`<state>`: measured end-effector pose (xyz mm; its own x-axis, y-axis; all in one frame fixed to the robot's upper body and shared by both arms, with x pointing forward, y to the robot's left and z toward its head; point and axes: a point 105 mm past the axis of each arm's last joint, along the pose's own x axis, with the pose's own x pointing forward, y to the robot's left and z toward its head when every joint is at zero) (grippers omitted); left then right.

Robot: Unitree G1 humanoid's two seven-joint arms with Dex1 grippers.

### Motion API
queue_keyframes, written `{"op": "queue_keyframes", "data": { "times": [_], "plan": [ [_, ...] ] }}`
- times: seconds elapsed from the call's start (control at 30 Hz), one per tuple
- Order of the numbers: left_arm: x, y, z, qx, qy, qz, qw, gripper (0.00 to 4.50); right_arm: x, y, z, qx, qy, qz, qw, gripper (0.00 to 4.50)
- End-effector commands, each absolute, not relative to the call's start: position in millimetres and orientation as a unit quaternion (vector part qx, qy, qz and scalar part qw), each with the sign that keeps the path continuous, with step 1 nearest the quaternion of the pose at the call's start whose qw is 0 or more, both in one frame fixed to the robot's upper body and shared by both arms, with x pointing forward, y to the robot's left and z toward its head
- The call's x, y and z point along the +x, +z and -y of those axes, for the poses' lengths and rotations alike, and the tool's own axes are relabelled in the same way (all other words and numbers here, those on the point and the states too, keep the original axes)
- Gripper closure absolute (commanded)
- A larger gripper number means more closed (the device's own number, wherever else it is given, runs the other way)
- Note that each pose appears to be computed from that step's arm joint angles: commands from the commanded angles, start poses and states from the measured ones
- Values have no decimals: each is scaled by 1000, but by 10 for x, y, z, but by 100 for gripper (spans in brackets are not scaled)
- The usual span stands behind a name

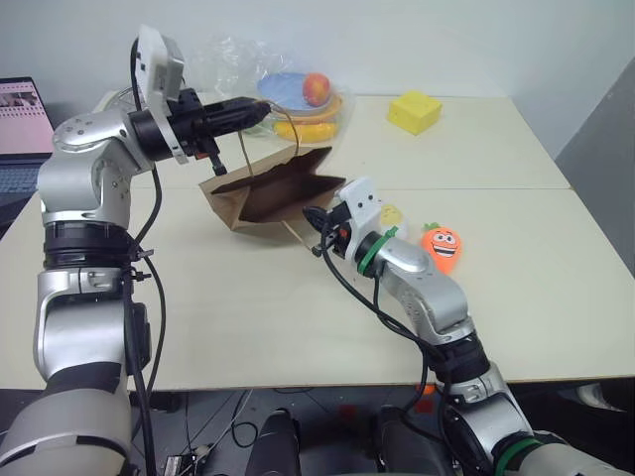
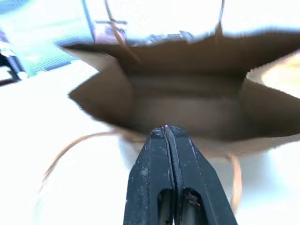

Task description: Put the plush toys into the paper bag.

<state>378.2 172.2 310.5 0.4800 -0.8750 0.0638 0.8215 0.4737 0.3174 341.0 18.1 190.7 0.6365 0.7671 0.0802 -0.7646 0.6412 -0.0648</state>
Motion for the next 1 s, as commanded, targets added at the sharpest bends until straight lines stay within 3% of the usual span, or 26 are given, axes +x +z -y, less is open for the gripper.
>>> {"op": "queue_keyframes", "data": {
  "times": [0.03, 0.13, 0.23, 0.43, 0.57, 0.73, 0.87, 1.0],
  "plan": [
    [3720, 3234, -1699, 131, -505, 131, 843, 450, 3211, 2166, 42, -7, 429, 97, 898, 411],
    [3728, 3234, -1697, 132, -504, 130, 844, 450, 3122, 2336, 422, 13, 387, 124, 914, 320],
    [3711, 3217, -1683, 130, -511, 126, 841, 450, 3101, 2320, 825, 0, 322, 132, 937, 213],
    [3713, 3255, -1691, 132, -510, 129, 840, 450, 3209, 1805, 1584, -110, 145, 34, 983, 3],
    [3713, 3272, -1687, 131, -512, 130, 839, 450, 3209, 1473, 1760, -110, 97, -42, 988, 3],
    [3732, 3257, -1696, 133, -509, 127, 841, 450, 3227, 1270, 1744, -73, 68, -73, 992, 3],
    [3721, 3261, -1710, 139, -509, 126, 840, 450, 3264, 1196, 1692, -17, 60, -88, 994, 3],
    [3711, 3268, -1725, 139, -506, 126, 842, 450, 3274, 1146, 1778, -49, 45, -95, 993, 19]
  ]
}}
